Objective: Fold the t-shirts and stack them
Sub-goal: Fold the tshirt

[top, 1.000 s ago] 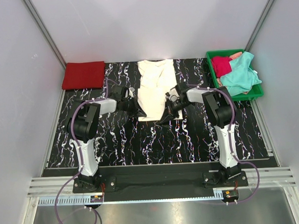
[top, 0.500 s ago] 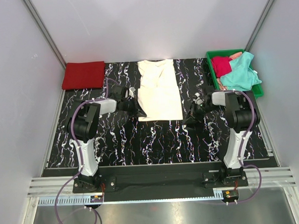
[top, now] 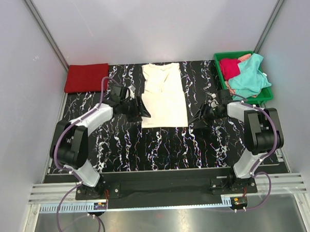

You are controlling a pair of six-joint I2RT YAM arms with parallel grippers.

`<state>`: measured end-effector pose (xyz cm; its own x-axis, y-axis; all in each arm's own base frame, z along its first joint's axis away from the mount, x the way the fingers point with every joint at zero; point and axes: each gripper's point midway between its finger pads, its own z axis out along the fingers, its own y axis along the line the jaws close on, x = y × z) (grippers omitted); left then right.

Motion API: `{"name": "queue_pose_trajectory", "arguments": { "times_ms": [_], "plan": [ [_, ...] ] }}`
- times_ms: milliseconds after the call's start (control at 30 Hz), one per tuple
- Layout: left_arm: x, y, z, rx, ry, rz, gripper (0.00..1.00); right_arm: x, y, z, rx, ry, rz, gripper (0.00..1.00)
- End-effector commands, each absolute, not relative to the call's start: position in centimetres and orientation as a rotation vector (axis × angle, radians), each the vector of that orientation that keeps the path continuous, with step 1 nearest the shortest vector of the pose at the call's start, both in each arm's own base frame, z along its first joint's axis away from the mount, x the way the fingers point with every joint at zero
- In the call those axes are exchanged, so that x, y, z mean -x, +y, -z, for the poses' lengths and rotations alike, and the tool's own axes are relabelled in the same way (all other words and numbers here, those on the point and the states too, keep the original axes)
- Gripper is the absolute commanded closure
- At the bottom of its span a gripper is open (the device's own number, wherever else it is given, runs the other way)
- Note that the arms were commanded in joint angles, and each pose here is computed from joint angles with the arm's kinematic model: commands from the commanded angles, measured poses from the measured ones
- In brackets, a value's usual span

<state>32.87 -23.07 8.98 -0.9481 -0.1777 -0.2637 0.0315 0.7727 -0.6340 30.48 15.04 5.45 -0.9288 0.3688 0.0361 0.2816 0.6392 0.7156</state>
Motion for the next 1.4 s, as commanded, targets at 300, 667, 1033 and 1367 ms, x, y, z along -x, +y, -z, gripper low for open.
{"name": "queue_pose_trajectory", "arguments": {
  "times_ms": [300, 667, 1033, 1367],
  "plan": [
    [-31.4, -20.6, -3.4, 0.606, 2.657, 0.827, 0.4, -32.8, 15.8, -2.4, -0.8, 2.658, -1.101, 0.47],
    [-31.2, -19.8, -0.6, 0.836, 2.681, 0.726, 0.41, -33.3, 16.0, -1.0, -0.785, 2.684, -1.06, 0.51],
    [-31.0, -19.1, 1.6, 0.895, 2.746, 0.616, 0.46, -32.3, 16.1, -0.2, -0.745, 2.757, -0.945, 0.51],
    [-31.5, -19.1, 2.2, 0.865, 2.76, 0.581, 0.67, -31.9, 16.1, 0.7, -0.746, 2.792, -0.943, 0.51]
  ]
}}
